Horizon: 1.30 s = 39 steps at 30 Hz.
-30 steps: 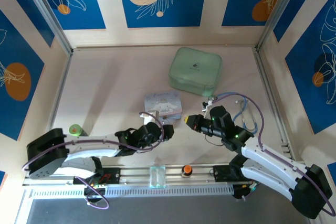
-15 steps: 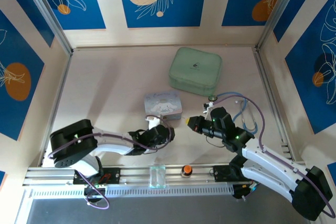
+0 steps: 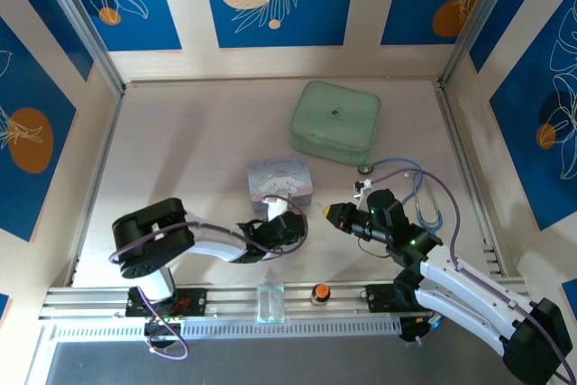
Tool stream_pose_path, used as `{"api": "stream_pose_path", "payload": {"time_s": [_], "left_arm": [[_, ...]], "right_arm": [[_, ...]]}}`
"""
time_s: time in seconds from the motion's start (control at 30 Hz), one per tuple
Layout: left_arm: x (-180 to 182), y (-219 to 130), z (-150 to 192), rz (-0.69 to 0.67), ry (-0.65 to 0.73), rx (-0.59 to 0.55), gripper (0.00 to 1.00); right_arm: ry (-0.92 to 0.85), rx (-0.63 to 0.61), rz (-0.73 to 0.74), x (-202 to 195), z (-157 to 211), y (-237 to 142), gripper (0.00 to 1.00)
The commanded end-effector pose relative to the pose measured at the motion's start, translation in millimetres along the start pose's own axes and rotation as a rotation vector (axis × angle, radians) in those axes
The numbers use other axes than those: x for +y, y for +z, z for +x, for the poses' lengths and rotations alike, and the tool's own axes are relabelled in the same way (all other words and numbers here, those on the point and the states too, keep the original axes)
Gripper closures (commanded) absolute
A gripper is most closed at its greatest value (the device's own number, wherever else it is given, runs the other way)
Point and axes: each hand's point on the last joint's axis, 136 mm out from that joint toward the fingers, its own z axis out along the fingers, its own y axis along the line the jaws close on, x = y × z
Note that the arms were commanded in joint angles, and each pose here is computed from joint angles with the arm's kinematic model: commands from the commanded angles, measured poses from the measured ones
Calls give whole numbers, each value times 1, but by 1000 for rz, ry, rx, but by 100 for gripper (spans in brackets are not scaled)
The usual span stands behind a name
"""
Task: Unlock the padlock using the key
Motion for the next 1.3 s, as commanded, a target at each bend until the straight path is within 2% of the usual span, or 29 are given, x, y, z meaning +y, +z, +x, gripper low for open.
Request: {"api": "stream_pose_path", "payload": {"time_s": [0.0,0.03,0.13,0.27,0.37,0.67,0.77,1.0,1.27], "left_arm": [[16,12,22,-40,15,73,63],[17,12,22,-31,9,71,71],[15,10,20,-17,3,64,85],[10,7,14,-2,-8,59,87],[2,1,6,40,-59,45,89],[-11,-18,-28,158,-302,-42,100],[-16,-21,-36,208,-385,-76,100],[-8,-24,-43,226,-521,-129,100],[-8,-31,-49,242,-563,-141,100]], "right_arm": [[32,15,21,-12,7,2,100],[36,16,18,-12,7,2,100],[48,24,6,-12,10,5,100],[97,52,-42,-8,15,14,100],[119,88,-24,-14,21,22,100],[197,90,24,-29,36,32,100],[241,72,38,-31,43,35,100],[322,7,40,-24,48,47,100],[325,36,26,-14,52,60,100]]}}
